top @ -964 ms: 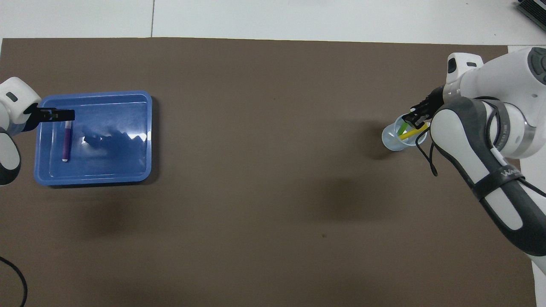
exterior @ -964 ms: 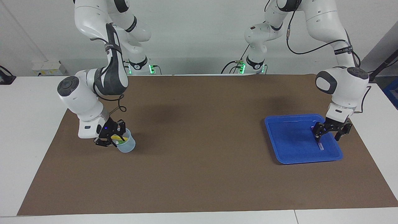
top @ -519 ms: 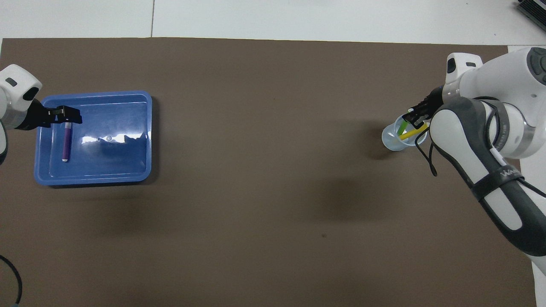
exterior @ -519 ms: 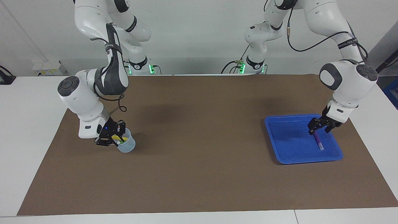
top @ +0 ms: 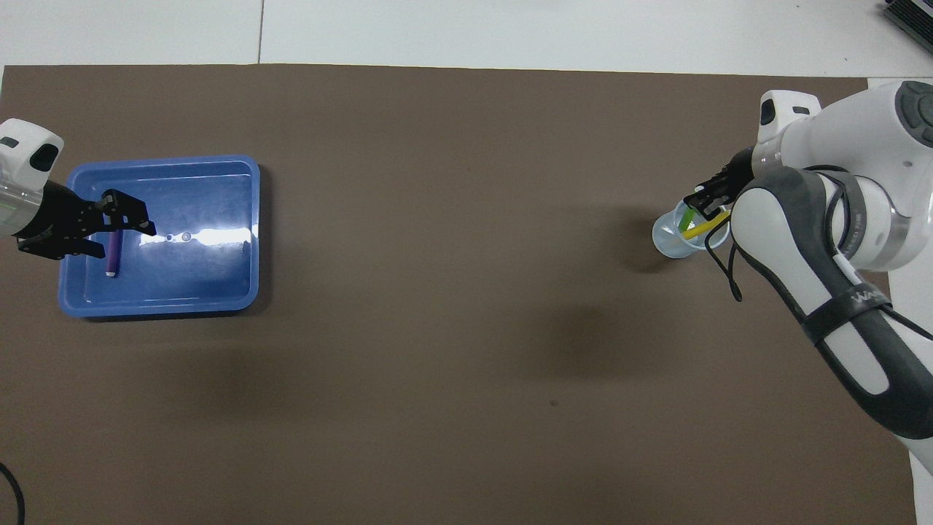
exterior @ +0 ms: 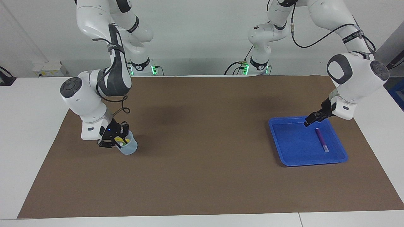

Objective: Right arm passes pens to left for tray arrangement
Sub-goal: 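Open the left gripper and lift it off the purple pen, then grasp a yellow-green pen in the cup with the right gripper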

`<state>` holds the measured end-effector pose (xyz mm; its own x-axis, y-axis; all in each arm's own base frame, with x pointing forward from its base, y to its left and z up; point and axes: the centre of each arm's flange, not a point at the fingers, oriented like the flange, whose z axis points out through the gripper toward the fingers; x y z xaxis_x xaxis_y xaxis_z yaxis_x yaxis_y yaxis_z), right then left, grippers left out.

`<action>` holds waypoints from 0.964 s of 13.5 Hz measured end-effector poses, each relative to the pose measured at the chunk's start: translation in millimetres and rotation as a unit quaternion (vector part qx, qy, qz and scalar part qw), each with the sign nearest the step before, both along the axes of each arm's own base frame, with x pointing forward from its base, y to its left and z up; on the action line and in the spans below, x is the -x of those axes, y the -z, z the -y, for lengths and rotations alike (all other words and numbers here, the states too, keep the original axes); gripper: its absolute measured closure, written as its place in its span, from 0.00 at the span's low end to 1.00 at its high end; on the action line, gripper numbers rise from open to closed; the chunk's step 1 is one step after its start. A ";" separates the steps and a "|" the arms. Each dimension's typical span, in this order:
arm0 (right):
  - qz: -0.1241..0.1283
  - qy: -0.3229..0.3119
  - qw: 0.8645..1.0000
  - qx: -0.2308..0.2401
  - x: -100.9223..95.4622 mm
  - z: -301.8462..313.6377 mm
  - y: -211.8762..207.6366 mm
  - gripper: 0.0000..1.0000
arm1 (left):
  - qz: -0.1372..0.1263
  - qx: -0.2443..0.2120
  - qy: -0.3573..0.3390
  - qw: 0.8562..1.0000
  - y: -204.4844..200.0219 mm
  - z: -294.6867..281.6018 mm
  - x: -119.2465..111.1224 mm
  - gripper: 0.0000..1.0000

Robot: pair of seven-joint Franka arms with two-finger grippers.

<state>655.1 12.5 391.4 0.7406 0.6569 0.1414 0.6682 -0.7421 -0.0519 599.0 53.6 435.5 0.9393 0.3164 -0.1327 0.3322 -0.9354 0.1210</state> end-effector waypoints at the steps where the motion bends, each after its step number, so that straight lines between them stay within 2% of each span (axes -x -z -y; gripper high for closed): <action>1: 0.000 0.001 1.000 0.000 -0.1 -0.2 -0.1 0.59 | -0.012 0.007 -0.015 1.000 -6.3 9.1 4.5 0.11; 4: 0.002 0.002 1.000 -0.001 -0.5 -6.5 -0.7 0.55 | -0.039 0.013 -0.056 0.998 -25.7 45.0 15.9 0.11; 10: 0.008 0.001 1.000 -0.001 -1.5 -12.3 -1.8 0.56 | -0.078 0.046 -0.132 0.987 -35.9 71.6 25.4 0.11; 13: 0.007 0.002 1.000 0.000 -1.1 -10.9 -0.5 0.56 | -0.096 0.047 -0.159 0.981 -40.8 93.1 30.4 0.11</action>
<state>656.2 23.4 391.9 0.7411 0.6540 0.1520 0.6660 -0.7446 -0.0437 568.6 -39.5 476.3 0.7495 0.5673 -0.3413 0.6309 -0.7682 0.1087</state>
